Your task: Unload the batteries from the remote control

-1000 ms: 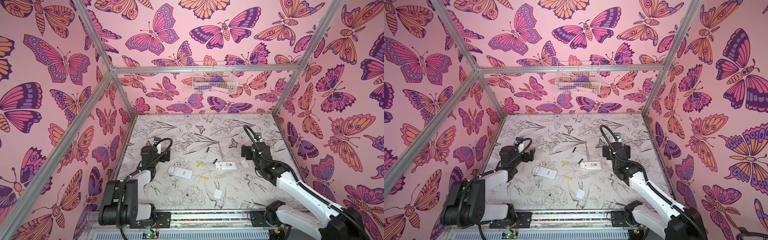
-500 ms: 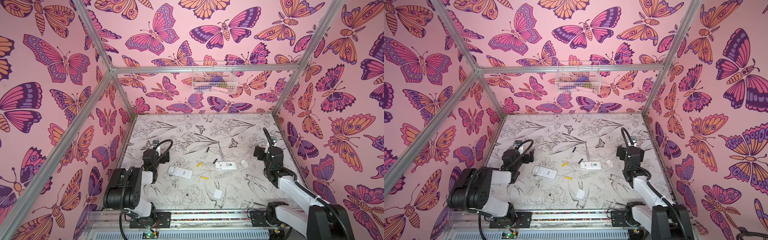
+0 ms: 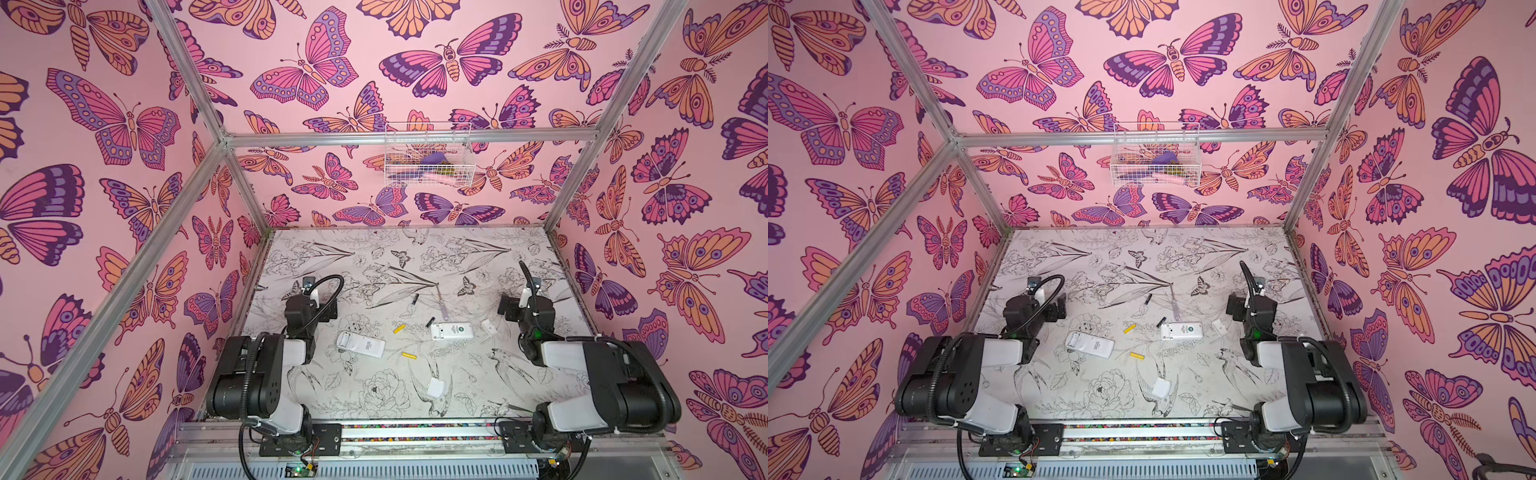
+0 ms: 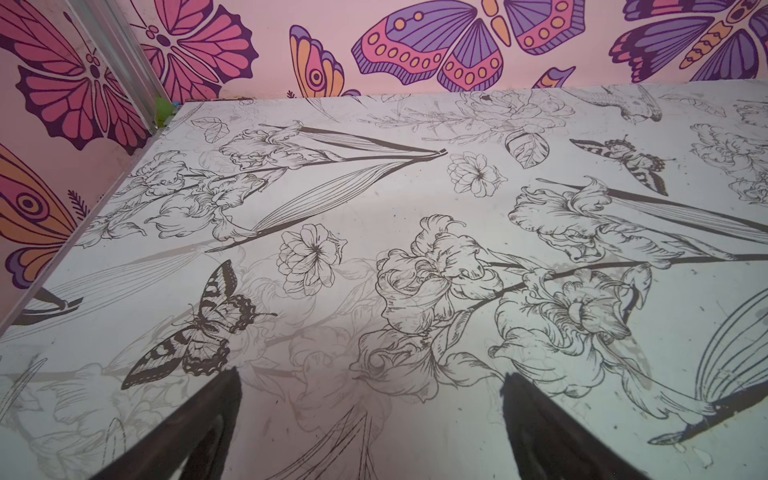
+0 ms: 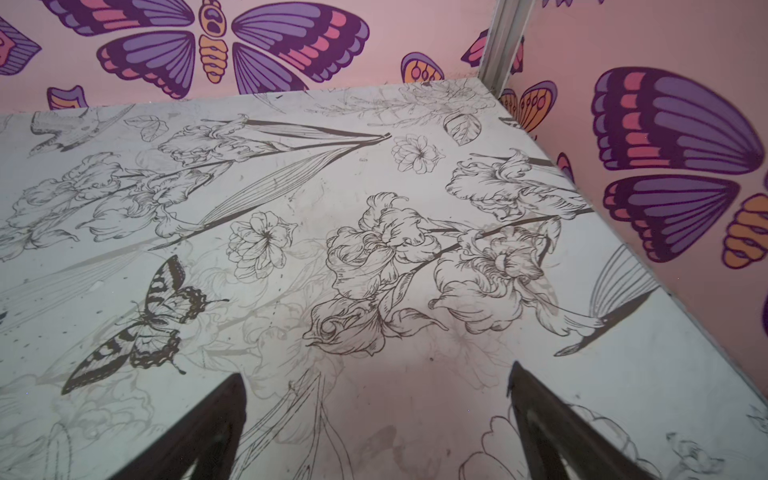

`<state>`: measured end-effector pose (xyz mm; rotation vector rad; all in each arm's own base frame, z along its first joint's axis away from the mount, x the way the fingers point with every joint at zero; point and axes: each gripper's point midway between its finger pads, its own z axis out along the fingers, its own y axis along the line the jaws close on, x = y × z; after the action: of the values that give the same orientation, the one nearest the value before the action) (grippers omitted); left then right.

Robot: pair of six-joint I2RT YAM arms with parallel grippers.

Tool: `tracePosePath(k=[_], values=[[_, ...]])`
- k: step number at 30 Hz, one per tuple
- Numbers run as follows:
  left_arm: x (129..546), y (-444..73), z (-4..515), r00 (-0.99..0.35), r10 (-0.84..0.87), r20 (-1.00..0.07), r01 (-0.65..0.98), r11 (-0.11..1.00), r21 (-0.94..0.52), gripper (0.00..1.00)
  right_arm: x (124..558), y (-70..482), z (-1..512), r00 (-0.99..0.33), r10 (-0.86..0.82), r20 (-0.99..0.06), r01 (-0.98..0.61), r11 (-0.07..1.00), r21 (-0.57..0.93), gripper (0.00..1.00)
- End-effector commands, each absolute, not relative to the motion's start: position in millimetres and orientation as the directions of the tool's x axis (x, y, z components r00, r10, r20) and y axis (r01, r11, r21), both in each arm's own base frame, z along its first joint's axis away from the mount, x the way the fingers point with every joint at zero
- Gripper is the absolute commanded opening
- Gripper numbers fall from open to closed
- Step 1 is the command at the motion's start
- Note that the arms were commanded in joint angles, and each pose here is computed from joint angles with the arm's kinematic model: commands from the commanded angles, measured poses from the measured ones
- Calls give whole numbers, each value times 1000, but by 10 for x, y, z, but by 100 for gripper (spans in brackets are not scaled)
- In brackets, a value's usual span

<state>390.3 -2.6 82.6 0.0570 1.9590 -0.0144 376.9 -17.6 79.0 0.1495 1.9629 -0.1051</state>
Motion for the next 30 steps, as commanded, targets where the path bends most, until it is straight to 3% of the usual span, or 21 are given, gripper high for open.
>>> tracePosePath(k=[1,4,30], values=[[3923,-22,872,-368,22,-930,38,999,9,99,3864,-107,995,-284,37,-958,102,995,9,100],[3928,-19,879,-358,21,-933,37,999,8,99,3883,-317,953,-344,93,-934,237,972,10,99],[3926,-19,881,-355,21,-935,36,999,9,99,3888,-326,956,-341,88,-936,248,969,1,99]])
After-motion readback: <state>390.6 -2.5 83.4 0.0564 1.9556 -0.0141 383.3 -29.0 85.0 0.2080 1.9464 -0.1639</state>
